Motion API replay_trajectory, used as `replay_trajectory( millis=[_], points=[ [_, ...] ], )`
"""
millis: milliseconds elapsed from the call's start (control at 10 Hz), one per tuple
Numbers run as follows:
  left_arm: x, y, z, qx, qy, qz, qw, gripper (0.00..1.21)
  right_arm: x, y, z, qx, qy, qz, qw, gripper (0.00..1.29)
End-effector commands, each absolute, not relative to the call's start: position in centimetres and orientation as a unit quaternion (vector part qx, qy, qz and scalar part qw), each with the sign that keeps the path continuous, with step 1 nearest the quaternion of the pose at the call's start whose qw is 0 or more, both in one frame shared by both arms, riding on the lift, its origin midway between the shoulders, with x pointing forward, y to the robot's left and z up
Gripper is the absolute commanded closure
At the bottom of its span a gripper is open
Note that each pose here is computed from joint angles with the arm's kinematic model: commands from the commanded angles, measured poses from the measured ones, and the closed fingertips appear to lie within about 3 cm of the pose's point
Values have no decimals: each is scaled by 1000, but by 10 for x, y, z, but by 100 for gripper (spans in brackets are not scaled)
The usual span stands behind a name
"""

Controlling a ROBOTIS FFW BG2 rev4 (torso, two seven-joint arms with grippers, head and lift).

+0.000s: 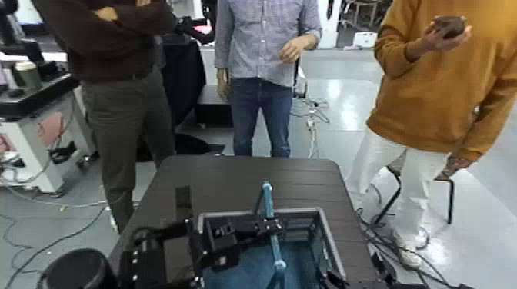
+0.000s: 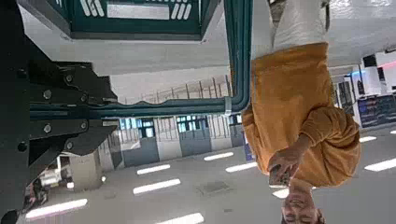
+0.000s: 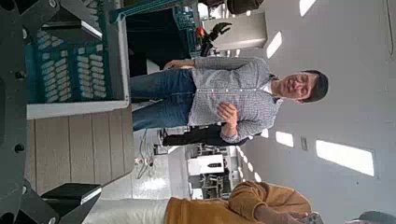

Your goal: Grasp the handle of the crate.

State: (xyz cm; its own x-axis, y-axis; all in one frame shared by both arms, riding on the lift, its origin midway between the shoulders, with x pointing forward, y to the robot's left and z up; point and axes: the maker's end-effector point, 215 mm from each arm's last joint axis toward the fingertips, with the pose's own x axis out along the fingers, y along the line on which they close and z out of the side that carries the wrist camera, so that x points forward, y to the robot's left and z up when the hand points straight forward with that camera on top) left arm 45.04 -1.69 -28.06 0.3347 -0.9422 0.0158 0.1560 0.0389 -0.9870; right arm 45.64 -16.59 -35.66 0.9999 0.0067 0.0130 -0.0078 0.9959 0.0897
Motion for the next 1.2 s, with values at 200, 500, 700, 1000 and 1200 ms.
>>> replay_trajectory(
  millis=[200,500,700,1000,1200],
  points=[
    [417,-27,-272,-566,380,-456,573,119,456,-166,-357,44,-7,4,999,16],
    [409,-32,-267,-591,379,-455,548,119,457,-165,-357,42,-7,4,999,15],
    [409,-32,-268,-595,380,-453,545,119,457,-164,-358,41,-5,5,999,16],
    [410,-33,-268,-603,376,-452,539,119,458,-163,-360,41,1,4,999,15],
    [410,-35,-268,-606,376,-452,536,119,458,-164,-362,40,4,5,999,15]
  ],
)
